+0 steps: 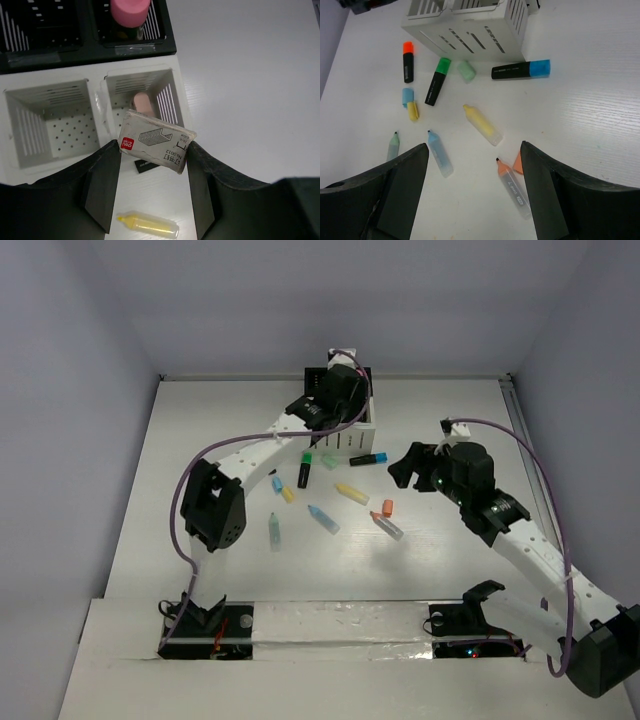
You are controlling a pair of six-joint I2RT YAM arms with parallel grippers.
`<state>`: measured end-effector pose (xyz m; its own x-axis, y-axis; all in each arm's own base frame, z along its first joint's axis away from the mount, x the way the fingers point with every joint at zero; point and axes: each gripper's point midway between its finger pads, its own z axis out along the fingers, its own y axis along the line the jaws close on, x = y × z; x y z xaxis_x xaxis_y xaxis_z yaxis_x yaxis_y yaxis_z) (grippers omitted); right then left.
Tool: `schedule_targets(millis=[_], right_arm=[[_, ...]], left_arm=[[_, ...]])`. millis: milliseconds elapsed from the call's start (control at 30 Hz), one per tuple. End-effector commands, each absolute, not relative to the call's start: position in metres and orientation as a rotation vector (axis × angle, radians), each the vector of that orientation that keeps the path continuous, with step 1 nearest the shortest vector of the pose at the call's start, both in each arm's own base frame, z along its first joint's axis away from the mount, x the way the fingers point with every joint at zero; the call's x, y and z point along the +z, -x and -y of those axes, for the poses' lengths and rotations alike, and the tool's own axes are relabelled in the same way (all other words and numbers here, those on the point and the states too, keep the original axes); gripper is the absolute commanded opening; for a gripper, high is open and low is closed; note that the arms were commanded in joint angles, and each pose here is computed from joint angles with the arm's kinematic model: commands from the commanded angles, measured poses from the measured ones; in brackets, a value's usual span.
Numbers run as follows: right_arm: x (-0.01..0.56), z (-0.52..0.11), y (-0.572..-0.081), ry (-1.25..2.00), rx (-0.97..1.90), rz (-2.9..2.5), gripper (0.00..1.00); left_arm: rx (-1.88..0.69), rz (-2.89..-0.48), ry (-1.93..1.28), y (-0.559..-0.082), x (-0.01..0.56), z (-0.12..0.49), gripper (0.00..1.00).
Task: Sort the stationery into containers
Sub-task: Place the stationery in the storage box.
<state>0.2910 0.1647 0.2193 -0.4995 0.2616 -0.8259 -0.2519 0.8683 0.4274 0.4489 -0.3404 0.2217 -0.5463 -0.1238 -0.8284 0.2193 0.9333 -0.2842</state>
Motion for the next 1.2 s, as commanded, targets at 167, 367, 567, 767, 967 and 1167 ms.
schedule_targets(millis=[167, 367, 567, 767, 967, 1167], right_arm=[[0.219, -0.164, -0.286, -0.013, 0.622, -1.988, 0.80], [0.215, -0.158, -0.287, -0.031, 0.583, -1.992, 0.80], [0.212, -0.158, -0.289, -0.027, 0.578, -1.999, 0.80], [0.209, -0.158, -0.290, -0.021, 0.568, -2.009, 0.80], [0.208, -0.159, -0.289, -0.017, 0.579, -2.010, 0.80], [0.205, -0.161, -0.287, -0.013, 0.594, -2.009, 0.80]], left_arm=[[-0.460, -2.038, -0.133, -0.474, 0.249, 0.371, 0.28], [-0.419, -2.065, -0.132, -0.477, 0.226, 0.375, 0.32], [-0.402, -2.064, -0.131, -0.480, 0.222, 0.374, 0.48], [-0.388, -2.008, -0.127, -0.482, 0.247, 0.369, 0.78], [-0.361, -1.928, -0.046, -0.480, 0.291, 0.334, 0.81], [-0.410, -1.883, 0.192, -0.447, 0.290, 0.239, 0.72]])
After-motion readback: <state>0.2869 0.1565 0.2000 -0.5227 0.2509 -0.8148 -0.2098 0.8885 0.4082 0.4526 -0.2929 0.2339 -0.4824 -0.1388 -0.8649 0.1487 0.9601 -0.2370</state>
